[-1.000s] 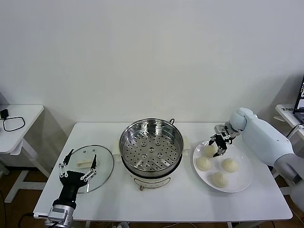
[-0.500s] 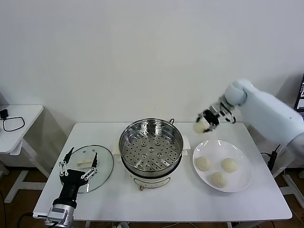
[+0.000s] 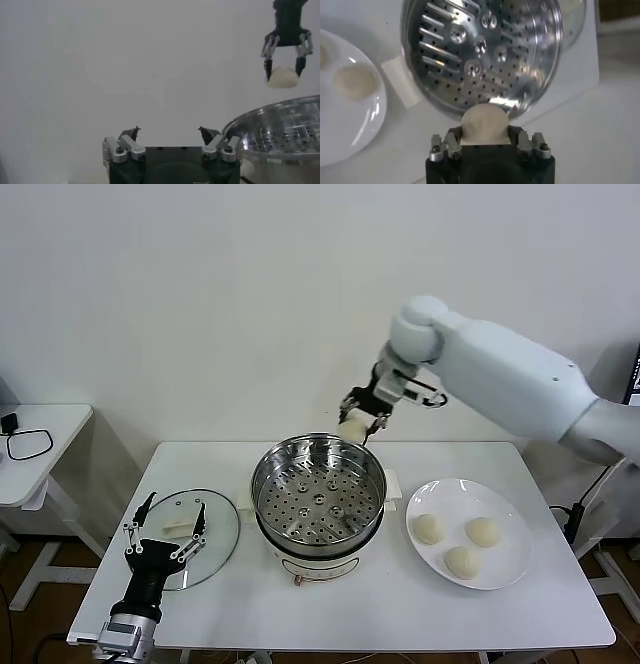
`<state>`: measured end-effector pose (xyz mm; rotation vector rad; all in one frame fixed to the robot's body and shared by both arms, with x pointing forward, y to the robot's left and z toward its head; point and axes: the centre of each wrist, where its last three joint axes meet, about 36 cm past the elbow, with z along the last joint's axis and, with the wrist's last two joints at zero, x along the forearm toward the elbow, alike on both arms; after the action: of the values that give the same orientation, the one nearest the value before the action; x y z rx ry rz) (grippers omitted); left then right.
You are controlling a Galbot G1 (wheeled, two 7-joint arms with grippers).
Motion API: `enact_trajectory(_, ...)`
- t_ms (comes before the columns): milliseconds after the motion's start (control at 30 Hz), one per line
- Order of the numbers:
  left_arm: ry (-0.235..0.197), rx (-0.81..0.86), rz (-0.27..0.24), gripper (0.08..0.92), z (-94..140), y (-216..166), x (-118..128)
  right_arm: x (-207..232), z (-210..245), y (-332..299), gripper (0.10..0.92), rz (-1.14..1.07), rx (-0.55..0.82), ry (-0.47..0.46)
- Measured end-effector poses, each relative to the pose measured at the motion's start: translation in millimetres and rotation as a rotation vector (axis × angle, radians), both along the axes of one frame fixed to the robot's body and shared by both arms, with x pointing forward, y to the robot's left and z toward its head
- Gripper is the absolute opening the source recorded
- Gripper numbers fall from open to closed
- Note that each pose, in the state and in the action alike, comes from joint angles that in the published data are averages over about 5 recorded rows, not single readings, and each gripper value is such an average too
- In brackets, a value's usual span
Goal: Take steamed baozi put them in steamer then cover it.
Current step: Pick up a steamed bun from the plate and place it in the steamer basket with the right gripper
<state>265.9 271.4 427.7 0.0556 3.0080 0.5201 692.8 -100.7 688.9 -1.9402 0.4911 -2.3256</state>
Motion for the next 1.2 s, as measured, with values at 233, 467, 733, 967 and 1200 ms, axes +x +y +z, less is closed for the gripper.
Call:
enact_trajectory(233, -0.006, -0.005, 0.004, 0.823, 1, 0, -1, -3, -31, 33, 0.645, 0.081, -0.055, -0.003)
enact_trajectory(467, -0.010, -0.008, 0.007, 0.823, 2, 1, -1, -2, -60, 49, 0.645, 0.115, -0.087, 0.000)
enact_trajectory(733, -0.013, -0.008, 0.014, 0.823, 2, 3, -2, -2, -84, 60, 0.658, 0.132, -0.106, 0.008)
enact_trajectory(967, -0.015, -0.009, 0.018, 0.823, 3, 4, -2, -1, -85, 59, 0.797, 0.126, -0.094, -0.001)
enact_trajectory(1200, -0.015, -0.007, 0.020, 0.823, 4, 6, -3, 1, -60, 36, 0.822, 0.042, -0.039, 0.016)
